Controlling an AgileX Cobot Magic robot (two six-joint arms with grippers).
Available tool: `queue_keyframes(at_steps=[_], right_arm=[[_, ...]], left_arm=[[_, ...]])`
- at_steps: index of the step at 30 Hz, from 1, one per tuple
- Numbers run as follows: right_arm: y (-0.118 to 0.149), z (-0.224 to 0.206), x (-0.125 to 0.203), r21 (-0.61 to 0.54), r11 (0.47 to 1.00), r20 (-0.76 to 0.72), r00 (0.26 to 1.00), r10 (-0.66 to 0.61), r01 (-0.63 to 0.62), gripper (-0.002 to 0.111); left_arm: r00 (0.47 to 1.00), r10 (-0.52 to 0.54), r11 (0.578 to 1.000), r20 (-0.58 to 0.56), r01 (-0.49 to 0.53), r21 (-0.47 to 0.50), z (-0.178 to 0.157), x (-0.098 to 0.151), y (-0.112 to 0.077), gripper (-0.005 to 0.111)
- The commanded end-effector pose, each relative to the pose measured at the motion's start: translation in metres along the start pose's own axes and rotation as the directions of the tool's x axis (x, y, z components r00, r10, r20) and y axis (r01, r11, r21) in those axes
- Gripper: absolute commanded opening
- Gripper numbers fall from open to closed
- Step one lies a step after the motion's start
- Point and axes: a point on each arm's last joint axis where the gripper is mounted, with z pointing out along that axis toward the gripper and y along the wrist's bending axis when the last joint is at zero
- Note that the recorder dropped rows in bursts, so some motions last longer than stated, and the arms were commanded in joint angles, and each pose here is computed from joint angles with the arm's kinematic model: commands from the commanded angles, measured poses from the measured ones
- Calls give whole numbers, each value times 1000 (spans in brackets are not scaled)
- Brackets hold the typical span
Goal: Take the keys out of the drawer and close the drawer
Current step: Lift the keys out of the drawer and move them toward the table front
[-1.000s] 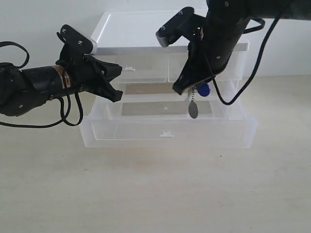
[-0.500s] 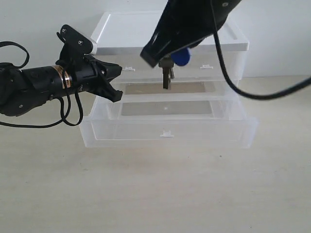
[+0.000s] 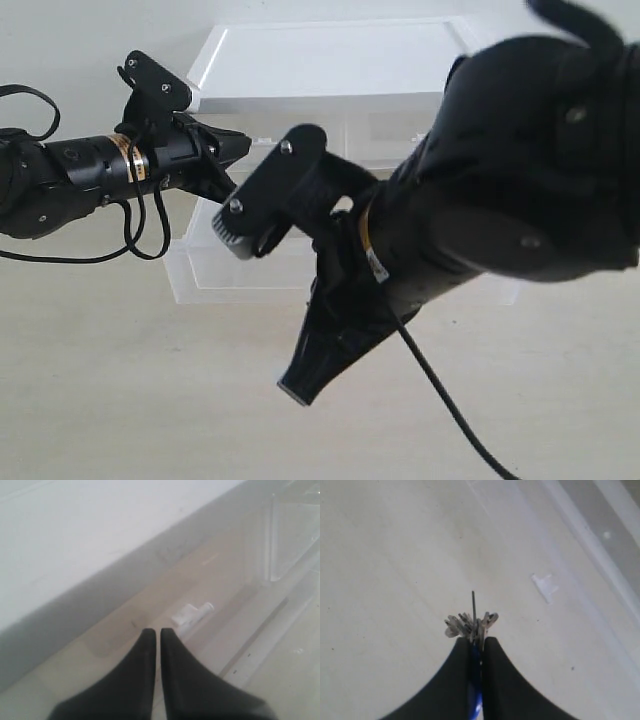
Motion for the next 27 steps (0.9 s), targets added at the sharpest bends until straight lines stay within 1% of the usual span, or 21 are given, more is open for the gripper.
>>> queue_keyframes(at_steps=[1,5,9,11,13,15,17,19,20,23,24,25,26,27], right_arm=[[9,17,11,-26,1000,-5,1000,1,-1,0],[11,22,14,-29,1000,-9,1000,-11,11,0],[11,22,10,-32,999,31,999,-20,21,0],[11,22,10,-32,999,31,999,-20,21,2],[11,22,11,-30,999,21,1000,-20,21,9],[11,22,12,-28,999,16,1000,-20,21,22],[11,22,12,-28,999,14,1000,-20,21,38],[11,22,12,-27,1000,14,1000,-9,10,49],[11,22,11,-27,1000,15,1000,-3,3,50],[11,22,13,-28,1000,-3,1000,9,-9,45],[12,22,14,-31,999,-20,1000,14,-14,39],[13,22,17,-44,999,-51,998,24,-26,31],[17,23,24,-74,996,-95,995,36,-43,12],[20,25,28,-95,994,-115,993,36,-47,1]], left_arm=[[999,-47,998,-5,47,-36,2,0,7,4],[999,-47,998,-5,47,-36,2,0,7,4],[999,-47,998,-8,47,-37,2,0,7,4],[999,-47,998,-8,47,-37,2,0,7,4],[999,-47,998,-8,47,-37,2,0,7,4],[999,-47,998,-8,47,-37,2,0,7,4],[999,-47,998,-8,47,-37,2,0,7,4],[999,-47,998,-8,47,-37,2,0,7,4],[999,-47,998,-8,47,-37,2,0,7,4],[999,-47,998,-8,47,-37,2,0,7,4],[999,-47,998,-8,47,-37,2,0,7,4],[999,-47,998,-8,47,-37,2,0,7,4],[999,-47,998,-8,47,-37,2,0,7,4],[999,-47,998,-8,47,-37,2,0,7,4]])
